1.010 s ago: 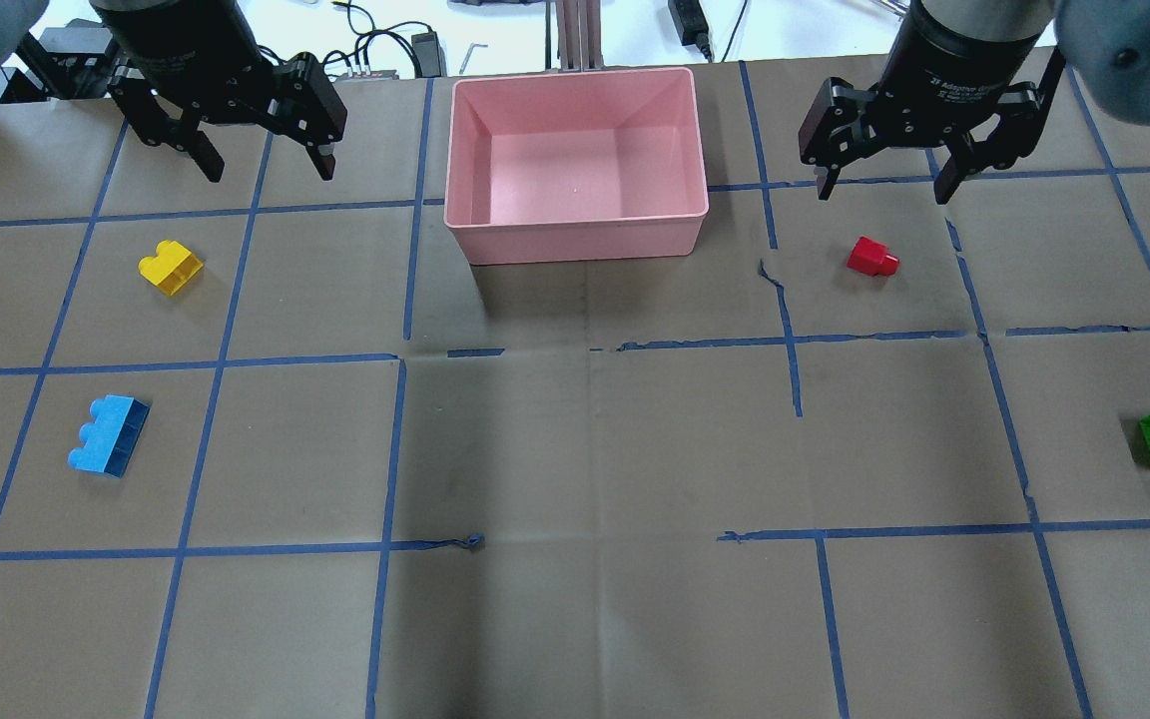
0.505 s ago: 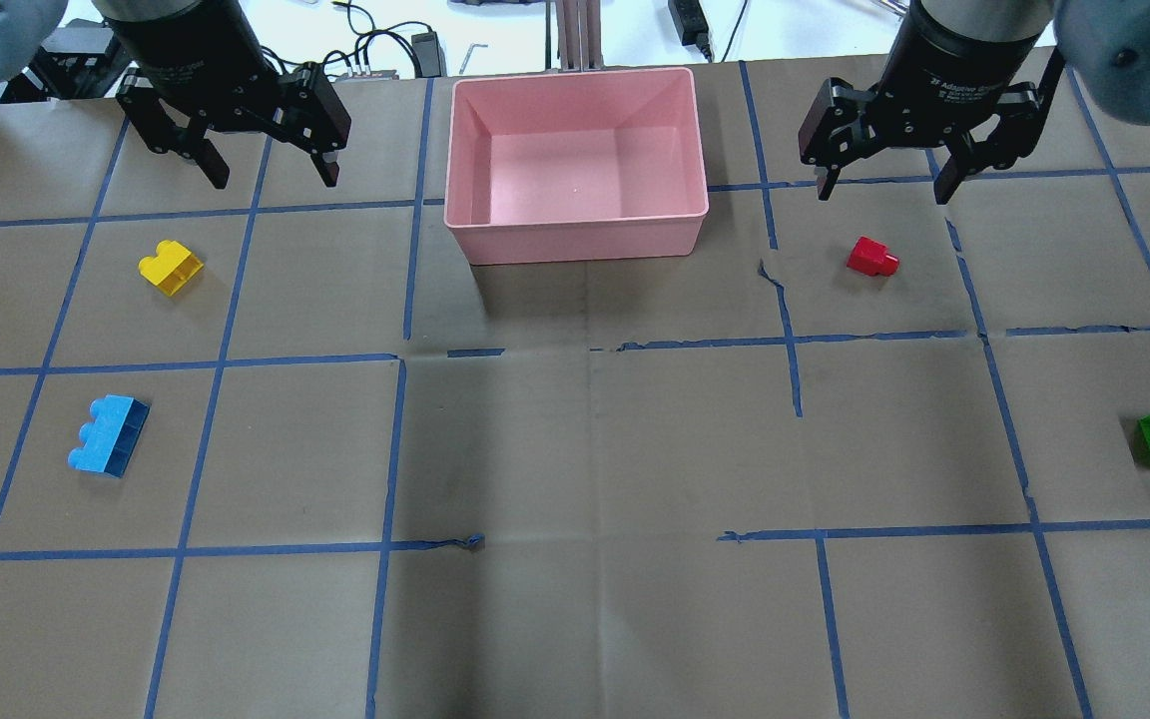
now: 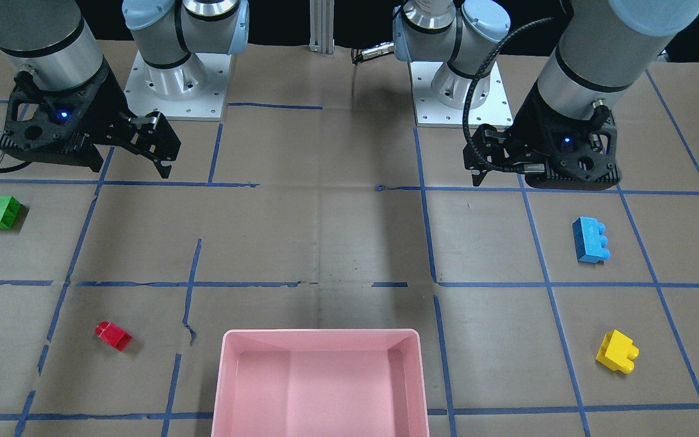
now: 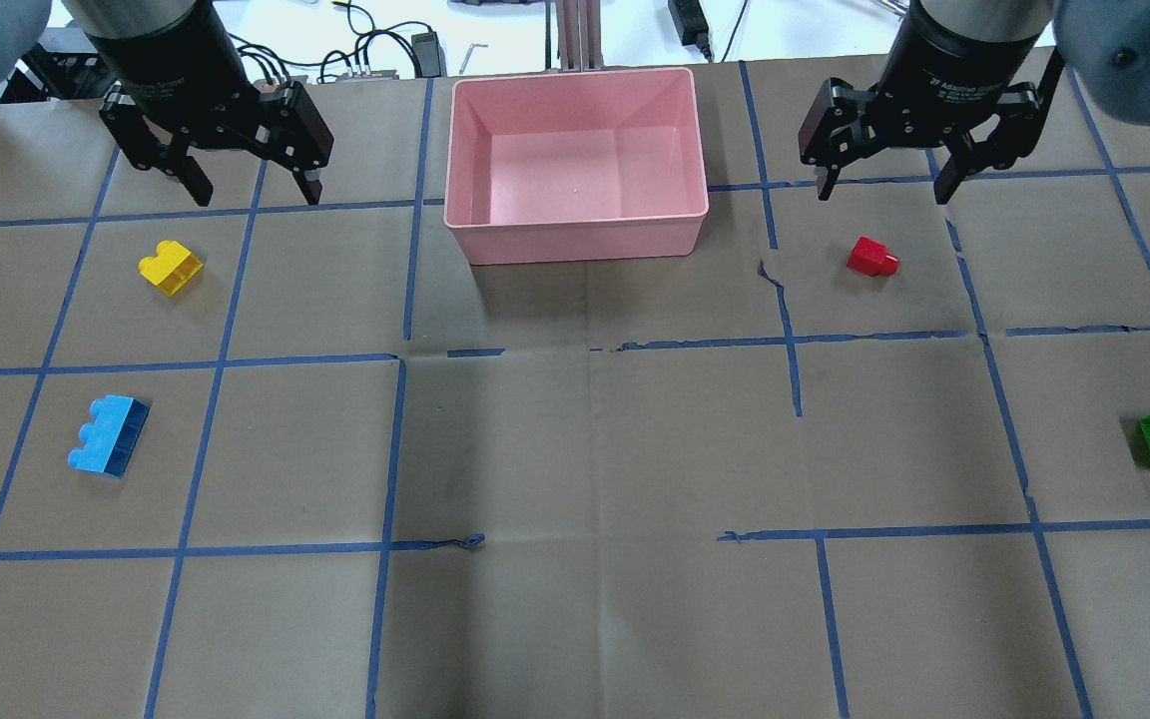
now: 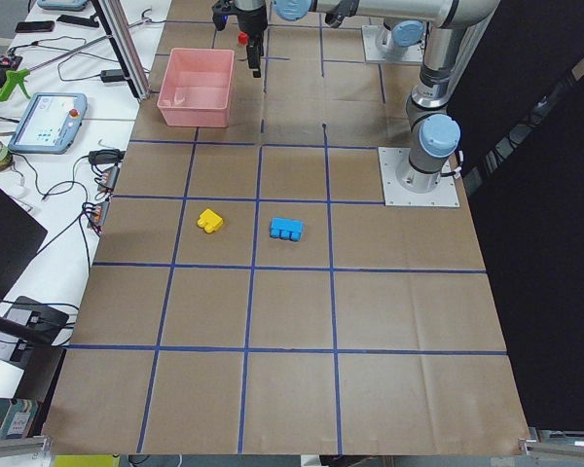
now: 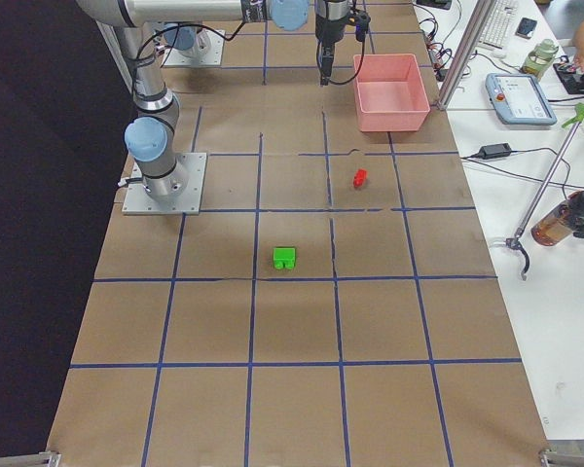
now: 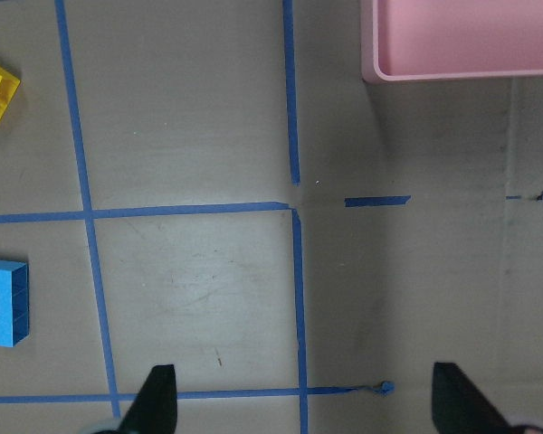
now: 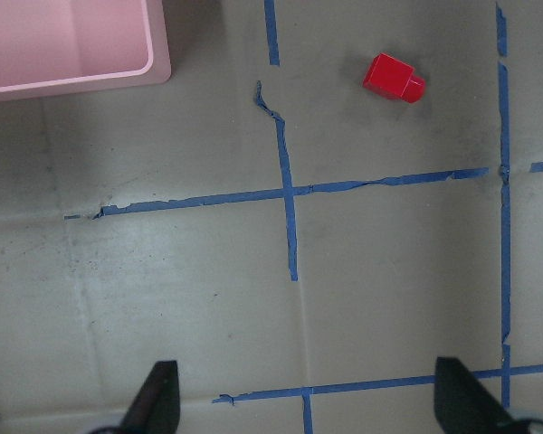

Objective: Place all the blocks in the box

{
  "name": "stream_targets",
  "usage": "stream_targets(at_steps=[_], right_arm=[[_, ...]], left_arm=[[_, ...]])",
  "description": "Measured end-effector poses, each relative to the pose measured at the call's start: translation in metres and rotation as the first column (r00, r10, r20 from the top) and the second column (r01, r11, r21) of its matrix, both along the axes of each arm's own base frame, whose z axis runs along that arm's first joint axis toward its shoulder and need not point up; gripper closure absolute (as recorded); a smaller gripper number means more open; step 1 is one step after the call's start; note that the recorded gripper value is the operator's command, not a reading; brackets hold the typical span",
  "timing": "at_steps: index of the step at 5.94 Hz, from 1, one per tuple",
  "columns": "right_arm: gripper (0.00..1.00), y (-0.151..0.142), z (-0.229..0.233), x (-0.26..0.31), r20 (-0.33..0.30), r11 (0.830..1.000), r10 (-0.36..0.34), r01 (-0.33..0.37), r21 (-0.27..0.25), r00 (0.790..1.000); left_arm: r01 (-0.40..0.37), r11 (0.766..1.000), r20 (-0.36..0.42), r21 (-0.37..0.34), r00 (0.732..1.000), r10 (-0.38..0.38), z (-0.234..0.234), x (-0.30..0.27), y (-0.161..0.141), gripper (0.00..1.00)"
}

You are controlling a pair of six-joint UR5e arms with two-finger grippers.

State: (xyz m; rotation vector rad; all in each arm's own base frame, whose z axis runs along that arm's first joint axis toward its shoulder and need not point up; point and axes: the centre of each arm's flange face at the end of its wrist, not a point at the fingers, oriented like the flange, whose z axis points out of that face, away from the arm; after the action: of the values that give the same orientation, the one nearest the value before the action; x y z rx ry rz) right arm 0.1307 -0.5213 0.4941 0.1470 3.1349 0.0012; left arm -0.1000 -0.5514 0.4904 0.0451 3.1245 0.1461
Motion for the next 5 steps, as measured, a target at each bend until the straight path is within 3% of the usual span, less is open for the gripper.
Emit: stream_targets(at_steps=[3,5], right_arm=[[0.00,-0.003,-0.001,-0.012,0.000,1.000,0.026,-0.026,0.003,1.000],[0.00,-0.013,-0.002,-0.083,0.000,0.996,0.093,-0.093,0.007,0.996]], left_arm=[[-0.039,0.996,-0.033,0.084,0.999,0.041,-0.052,0.130,-0.015,0.02],[0.064,0.993,-0.088,0.102,0.995,-0.055,-0.106,0.231,-0.012,0.02]])
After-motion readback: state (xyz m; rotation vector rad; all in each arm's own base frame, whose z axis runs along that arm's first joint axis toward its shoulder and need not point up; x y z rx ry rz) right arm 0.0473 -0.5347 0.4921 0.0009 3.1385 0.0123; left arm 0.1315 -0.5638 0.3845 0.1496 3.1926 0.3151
